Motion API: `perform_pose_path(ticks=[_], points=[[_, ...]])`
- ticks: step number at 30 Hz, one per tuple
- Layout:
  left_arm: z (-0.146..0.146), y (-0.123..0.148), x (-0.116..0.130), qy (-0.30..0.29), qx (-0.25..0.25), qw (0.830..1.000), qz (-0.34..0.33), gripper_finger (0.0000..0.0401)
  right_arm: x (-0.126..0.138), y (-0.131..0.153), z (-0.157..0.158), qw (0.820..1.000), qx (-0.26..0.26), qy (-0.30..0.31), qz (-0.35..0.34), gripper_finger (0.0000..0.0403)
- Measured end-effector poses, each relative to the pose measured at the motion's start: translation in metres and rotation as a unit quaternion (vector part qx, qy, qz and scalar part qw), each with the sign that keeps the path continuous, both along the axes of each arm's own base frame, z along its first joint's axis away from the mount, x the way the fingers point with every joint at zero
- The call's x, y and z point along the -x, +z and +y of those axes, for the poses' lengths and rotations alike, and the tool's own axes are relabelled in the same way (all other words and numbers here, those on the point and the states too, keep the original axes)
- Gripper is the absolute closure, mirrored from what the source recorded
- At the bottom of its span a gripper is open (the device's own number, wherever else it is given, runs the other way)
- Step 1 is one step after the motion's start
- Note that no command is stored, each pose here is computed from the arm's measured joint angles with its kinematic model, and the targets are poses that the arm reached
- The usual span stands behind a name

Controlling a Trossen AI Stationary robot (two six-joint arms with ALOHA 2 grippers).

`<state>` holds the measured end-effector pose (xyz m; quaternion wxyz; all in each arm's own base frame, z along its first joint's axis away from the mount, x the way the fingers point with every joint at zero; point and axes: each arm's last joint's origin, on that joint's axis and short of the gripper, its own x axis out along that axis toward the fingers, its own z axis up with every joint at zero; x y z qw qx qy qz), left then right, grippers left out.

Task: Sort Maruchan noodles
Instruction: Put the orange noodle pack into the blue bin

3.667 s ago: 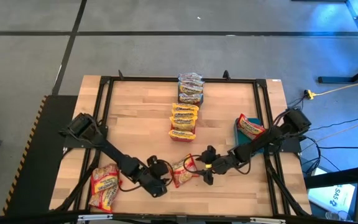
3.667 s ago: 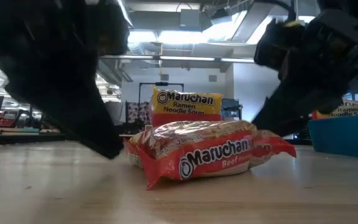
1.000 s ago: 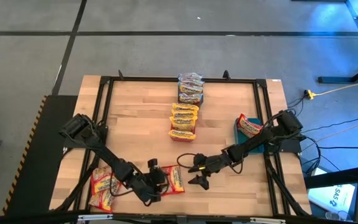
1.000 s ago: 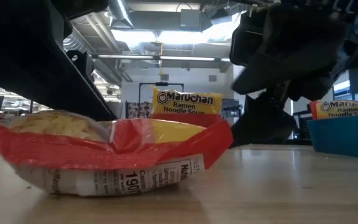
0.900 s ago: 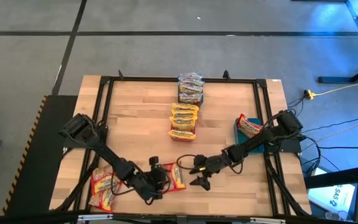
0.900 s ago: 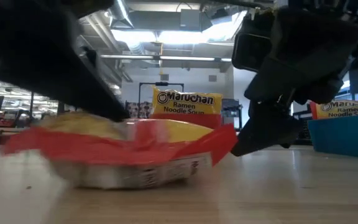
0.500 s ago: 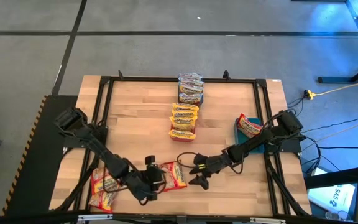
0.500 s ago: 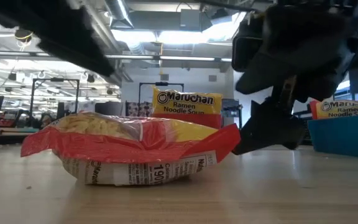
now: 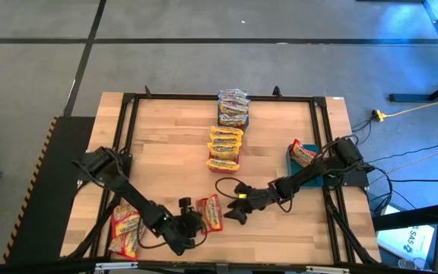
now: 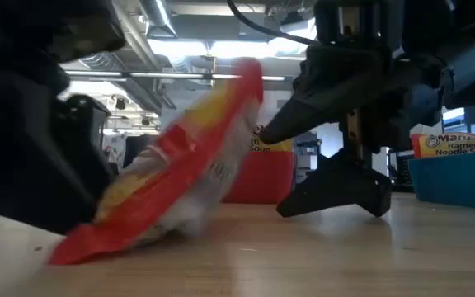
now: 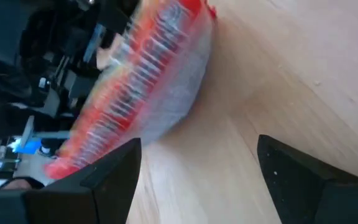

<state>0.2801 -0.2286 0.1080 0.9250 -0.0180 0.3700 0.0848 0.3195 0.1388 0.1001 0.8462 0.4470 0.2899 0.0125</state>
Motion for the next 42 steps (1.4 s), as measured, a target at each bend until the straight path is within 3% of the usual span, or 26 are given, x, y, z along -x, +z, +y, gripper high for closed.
perform_pose_path(ticks=[6, 9, 18, 23, 27, 36, 42], points=[[0.004, -0.008, -0.009, 0.010, 0.004, 1.000, -0.006, 0.0209, -0.010, 0.001, 0.000, 1.000, 0.001, 0.000, -0.001, 0.0111], [0.006, -0.006, -0.010, 0.005, 0.006, 1.000, -0.006, 0.0209, -0.014, 0.004, 0.000, 0.999, 0.002, 0.035, -0.004, 0.0111], [0.004, -0.005, -0.011, -0.003, 0.012, 1.000, -0.010, 0.0209, -0.003, 0.039, -0.008, 0.994, -0.027, 0.099, 0.036, 0.0111], [0.007, -0.005, -0.014, -0.001, 0.016, 1.000, -0.011, 0.0209, -0.004, 0.047, -0.009, 0.998, -0.033, 0.057, 0.018, 0.0111], [0.007, -0.005, -0.015, 0.001, 0.018, 1.000, -0.014, 0.0209, -0.007, 0.031, -0.010, 0.999, -0.034, 0.012, 0.040, 0.0111], [0.008, -0.004, -0.016, 0.004, 0.019, 1.000, -0.020, 0.0209, -0.027, 0.034, -0.002, 0.999, -0.046, 0.013, 0.008, 0.0111], [0.009, -0.003, -0.019, 0.010, 0.026, 0.999, -0.031, 0.0209, -0.028, 0.029, -0.006, 0.999, -0.001, -0.044, 0.030, 0.0111]])
